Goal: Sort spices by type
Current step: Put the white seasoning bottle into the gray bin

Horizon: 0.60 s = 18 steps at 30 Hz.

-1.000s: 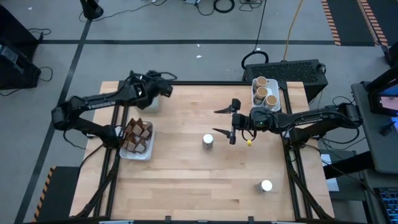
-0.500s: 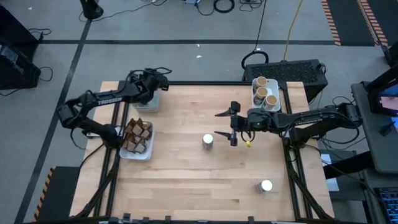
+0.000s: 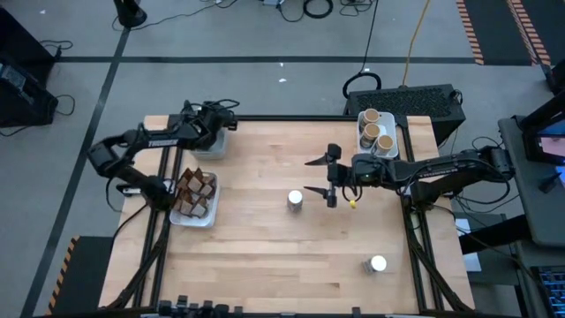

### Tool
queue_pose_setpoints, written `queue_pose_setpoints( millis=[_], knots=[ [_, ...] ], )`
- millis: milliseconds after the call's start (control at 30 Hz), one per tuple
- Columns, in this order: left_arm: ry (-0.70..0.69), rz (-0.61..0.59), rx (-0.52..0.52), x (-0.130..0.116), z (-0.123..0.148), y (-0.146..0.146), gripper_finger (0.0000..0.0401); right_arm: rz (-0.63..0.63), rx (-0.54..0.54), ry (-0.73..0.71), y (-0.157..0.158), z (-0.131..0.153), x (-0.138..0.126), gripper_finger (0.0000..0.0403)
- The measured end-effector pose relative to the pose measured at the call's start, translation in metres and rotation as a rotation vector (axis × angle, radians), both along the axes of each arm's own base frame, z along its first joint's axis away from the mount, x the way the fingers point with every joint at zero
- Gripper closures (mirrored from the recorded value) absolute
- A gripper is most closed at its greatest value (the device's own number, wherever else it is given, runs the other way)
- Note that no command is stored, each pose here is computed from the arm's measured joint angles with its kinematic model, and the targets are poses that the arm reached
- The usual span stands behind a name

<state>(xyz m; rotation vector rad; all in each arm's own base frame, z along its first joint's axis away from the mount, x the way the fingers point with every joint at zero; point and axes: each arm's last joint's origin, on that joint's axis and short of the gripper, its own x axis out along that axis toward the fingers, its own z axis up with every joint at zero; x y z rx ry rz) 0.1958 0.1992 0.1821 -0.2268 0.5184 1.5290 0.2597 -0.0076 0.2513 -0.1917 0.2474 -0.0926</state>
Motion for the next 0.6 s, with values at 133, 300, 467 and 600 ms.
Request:
queue_pose_setpoints(
  millis=[133,300,467,600],
  knots=[
    [0.021,-0.034,0.009,0.008,-0.012,0.006,0.0190,0.000,-0.001,-0.026,0.000,0.002,0.001,0.0083],
    [0.045,-0.036,-0.002,0.012,-0.024,0.010,0.0190,0.001,-0.010,-0.024,0.000,0.002,0.001,0.0083],
    [0.050,-0.024,0.005,0.012,-0.025,0.010,0.0182,0.001,-0.012,-0.020,0.000,0.002,0.000,0.0083],
    [0.047,-0.024,0.009,0.012,-0.024,0.010,0.0133,0.001,-0.011,-0.011,0.000,0.001,0.000,0.0083]
  ],
)
